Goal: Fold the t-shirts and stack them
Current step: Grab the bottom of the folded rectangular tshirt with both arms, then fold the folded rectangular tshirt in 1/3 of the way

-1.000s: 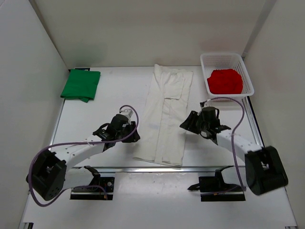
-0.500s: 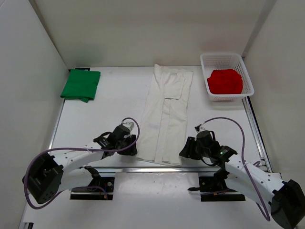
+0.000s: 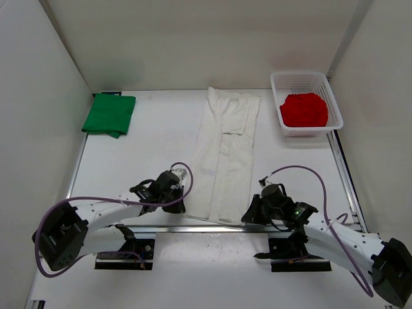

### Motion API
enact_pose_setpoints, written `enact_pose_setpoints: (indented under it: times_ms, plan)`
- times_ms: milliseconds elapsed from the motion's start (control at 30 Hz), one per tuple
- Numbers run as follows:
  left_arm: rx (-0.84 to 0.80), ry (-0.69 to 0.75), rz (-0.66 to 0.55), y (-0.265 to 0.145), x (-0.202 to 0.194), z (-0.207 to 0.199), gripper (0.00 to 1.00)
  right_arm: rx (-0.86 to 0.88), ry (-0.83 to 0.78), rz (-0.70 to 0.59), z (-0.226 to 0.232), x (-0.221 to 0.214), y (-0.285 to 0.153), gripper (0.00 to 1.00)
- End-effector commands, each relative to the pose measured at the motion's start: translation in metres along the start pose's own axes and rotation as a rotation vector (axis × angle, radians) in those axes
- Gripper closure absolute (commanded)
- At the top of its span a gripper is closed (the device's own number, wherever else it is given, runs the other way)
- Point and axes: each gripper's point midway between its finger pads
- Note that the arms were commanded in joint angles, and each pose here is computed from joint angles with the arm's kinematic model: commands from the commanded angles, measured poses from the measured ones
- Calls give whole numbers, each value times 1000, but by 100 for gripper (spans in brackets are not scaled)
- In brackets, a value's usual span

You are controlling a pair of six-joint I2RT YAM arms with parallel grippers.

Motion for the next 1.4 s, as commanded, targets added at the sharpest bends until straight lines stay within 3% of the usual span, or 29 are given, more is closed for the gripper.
enact_pose_setpoints:
  times_ms: [0, 200, 267, 333, 400, 500, 633, 767, 1033, 1167, 1300, 1367]
  plan:
    - [0, -2, 52, -8, -21, 6, 100, 44, -15, 30, 17, -7, -5, 100]
    - [-34, -46, 10, -48, -17, -2, 100, 28, -55, 76, 38, -24, -24, 100]
    - [-74, -60, -30, -57, -1, -9, 100, 33, -83, 27, 47, -3, -32, 100]
    - [-115, -53, -107, -67, 30, -24, 100, 38, -102, -94, 54, 44, -40, 100]
    - [-94, -39, -186, -70, 63, -27, 100, 114, -92, -132, 67, 77, -48, 100]
    - [-75, -62, -312, -68, 125, -24, 100, 85, -91, -249, 61, 137, -56, 100]
    - [-24, -107, -395, -46, 206, -7, 100, -2, -77, -346, 44, 205, -55, 100]
    - [44, -113, -400, -14, 271, 3, 100, -13, -29, -409, 29, 254, -46, 100]
    - [95, -142, -342, 50, 325, 26, 100, -25, 16, -417, 7, 316, -18, 99]
    - [115, -163, -362, 57, 347, 36, 98, -41, 40, -393, -7, 336, 4, 100]
    - [115, -177, -354, 69, 357, 42, 78, -36, 30, -365, -6, 353, 23, 98]
    - [110, -187, -352, 70, 358, 43, 59, -27, 20, -379, 0, 362, 24, 91]
Point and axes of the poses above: each gripper's point midway between its finger pads, its own y axis out along the fingers, its own z axis along the line the jaws close on, x = y × z, and after that the axes turned 4 degrees about y, right-handed
